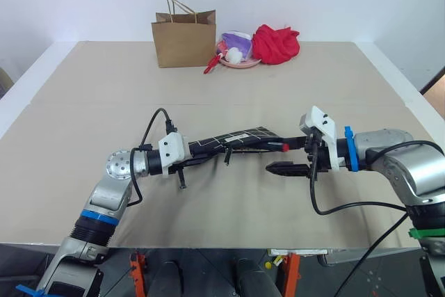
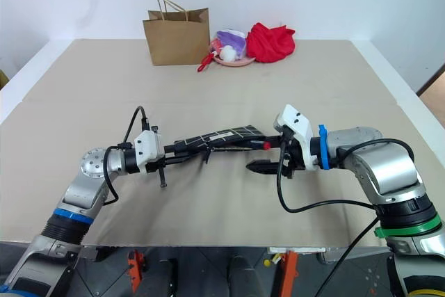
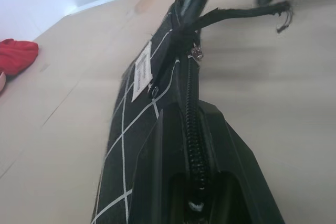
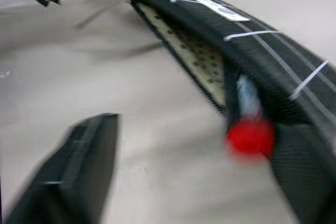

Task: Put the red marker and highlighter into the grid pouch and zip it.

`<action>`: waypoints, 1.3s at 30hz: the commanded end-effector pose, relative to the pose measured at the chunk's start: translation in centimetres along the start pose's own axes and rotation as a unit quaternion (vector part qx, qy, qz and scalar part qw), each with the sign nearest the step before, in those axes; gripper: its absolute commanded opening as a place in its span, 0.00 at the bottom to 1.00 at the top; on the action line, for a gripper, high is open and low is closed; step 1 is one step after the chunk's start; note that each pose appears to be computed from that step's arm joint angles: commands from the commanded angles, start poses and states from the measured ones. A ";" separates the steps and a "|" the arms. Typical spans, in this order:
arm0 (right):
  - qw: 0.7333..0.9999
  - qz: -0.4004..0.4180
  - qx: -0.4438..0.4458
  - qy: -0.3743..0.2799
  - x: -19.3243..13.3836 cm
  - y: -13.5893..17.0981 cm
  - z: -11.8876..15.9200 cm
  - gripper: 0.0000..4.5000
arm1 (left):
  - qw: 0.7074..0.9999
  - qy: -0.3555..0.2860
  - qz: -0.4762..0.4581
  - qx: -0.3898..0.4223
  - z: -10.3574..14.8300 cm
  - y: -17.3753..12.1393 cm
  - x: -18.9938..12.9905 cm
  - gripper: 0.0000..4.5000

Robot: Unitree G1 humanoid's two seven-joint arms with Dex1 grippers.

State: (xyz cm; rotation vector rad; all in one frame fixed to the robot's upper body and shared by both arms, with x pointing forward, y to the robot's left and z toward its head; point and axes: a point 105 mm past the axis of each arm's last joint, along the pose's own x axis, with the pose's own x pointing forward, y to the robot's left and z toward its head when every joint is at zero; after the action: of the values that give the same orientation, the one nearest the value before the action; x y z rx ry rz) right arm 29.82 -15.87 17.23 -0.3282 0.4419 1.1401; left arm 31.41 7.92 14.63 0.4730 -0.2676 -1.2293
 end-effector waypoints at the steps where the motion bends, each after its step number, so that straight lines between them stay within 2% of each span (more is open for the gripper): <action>1: 0.998 0.032 -0.036 -0.025 -2.8 1.5 1.4 0.98 | 1.000 -0.019 0.004 0.022 1.3 0.2 -0.2 0.00; 4: 0.997 0.055 -0.047 -0.039 -3.8 2.6 1.6 0.98 | 1.000 -0.017 0.005 0.021 1.3 0.3 -0.3 0.00; 8: 0.991 0.046 -0.097 -0.079 -3.8 2.9 2.8 0.98 | 1.000 -0.014 0.006 0.021 1.3 0.5 -0.5 0.00; 12: 0.977 0.014 -0.158 -0.146 -1.2 2.8 4.7 0.98 | 1.000 -0.017 0.007 0.022 1.4 0.8 -0.3 0.00; 17: 0.958 -0.014 -0.230 -0.173 2.0 2.5 4.8 0.98 | 0.999 -0.033 0.001 0.010 2.0 0.7 0.1 0.00; 29: 0.941 0.023 -0.246 -0.230 5.6 3.7 6.3 0.98 | 0.999 -0.029 -0.006 0.014 2.1 0.4 0.1 0.00; 32: 0.939 0.032 -0.248 -0.235 6.2 4.1 6.6 0.81 | 1.000 -0.028 -0.007 0.014 2.0 0.3 0.1 0.00; 39: 0.939 0.038 -0.240 -0.243 6.9 4.3 6.6 0.02 | 1.000 -0.024 -0.004 0.012 1.9 0.1 -0.2 0.00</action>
State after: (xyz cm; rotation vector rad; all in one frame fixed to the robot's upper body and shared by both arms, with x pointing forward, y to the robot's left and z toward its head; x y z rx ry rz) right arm 29.40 -5.53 18.55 -0.4243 -0.2308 1.3613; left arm 30.93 7.75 15.25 0.4538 -0.2766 -1.2525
